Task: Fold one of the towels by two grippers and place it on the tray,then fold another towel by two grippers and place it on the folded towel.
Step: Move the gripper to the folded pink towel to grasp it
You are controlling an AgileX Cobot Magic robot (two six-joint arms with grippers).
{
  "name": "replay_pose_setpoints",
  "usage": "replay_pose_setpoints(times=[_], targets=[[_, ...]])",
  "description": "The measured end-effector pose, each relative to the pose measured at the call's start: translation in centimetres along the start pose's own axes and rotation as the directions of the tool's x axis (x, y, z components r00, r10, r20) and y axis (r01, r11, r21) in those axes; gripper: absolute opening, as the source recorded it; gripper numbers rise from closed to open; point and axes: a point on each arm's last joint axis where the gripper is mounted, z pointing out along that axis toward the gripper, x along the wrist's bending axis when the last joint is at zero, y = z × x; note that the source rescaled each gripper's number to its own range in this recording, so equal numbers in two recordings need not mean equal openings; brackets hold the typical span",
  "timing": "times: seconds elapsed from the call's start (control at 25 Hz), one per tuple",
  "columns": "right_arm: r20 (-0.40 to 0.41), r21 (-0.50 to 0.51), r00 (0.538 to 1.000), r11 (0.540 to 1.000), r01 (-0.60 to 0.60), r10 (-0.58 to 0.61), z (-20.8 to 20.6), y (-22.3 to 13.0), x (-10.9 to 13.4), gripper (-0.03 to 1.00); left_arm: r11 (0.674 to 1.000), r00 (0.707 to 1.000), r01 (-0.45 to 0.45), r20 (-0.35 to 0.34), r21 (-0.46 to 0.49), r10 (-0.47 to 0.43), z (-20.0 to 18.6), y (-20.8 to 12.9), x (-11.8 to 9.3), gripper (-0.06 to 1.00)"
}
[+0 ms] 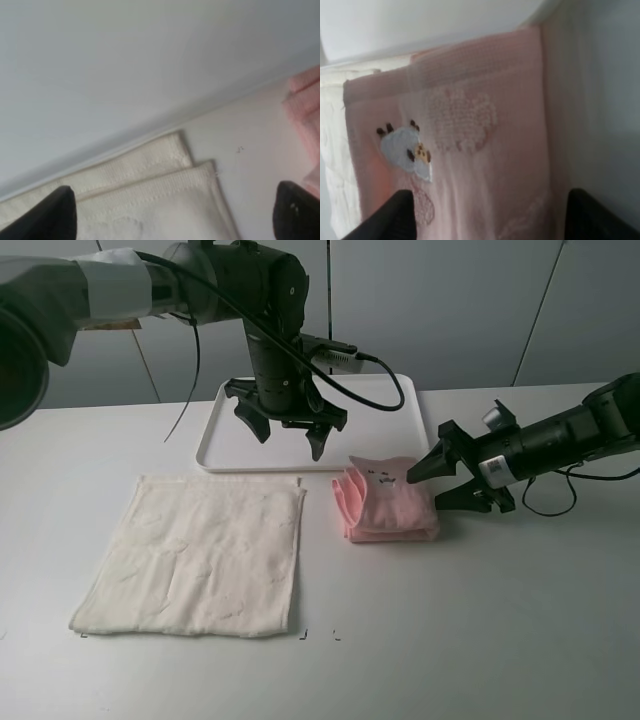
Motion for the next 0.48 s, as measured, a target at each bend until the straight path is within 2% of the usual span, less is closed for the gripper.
replay_pose_setpoints(times=[0.2,0.28,0.36,0.48], targets=[[0.042,0.004,0.998,0.999,0.048,-0.048,1.2,-0.4,0.7,0.66,1.000,1.000,-0.008,-0.001,0.000,0.008,0.0,0.0,0.0,1.00],[0.048,0.011,0.997,0.999,0.053,-0.053,1.6,-0.5,0.8,0.61,1.000,1.000,-0.019,-0.002,0.004,0.019,0.0,0.0,0.0,1.00],[0.052,0.017,0.997,0.999,0.049,-0.050,2.1,-0.7,0.7,0.49,1.000,1.000,-0.029,-0.003,0.007,0.029,0.0,-0.1,0.0,1.00],[0.060,0.022,0.996,0.998,0.064,-0.065,2.4,-0.7,0.4,0.20,0.997,0.997,-0.072,-0.004,0.018,0.073,0.0,-0.2,0.0,1.00]])
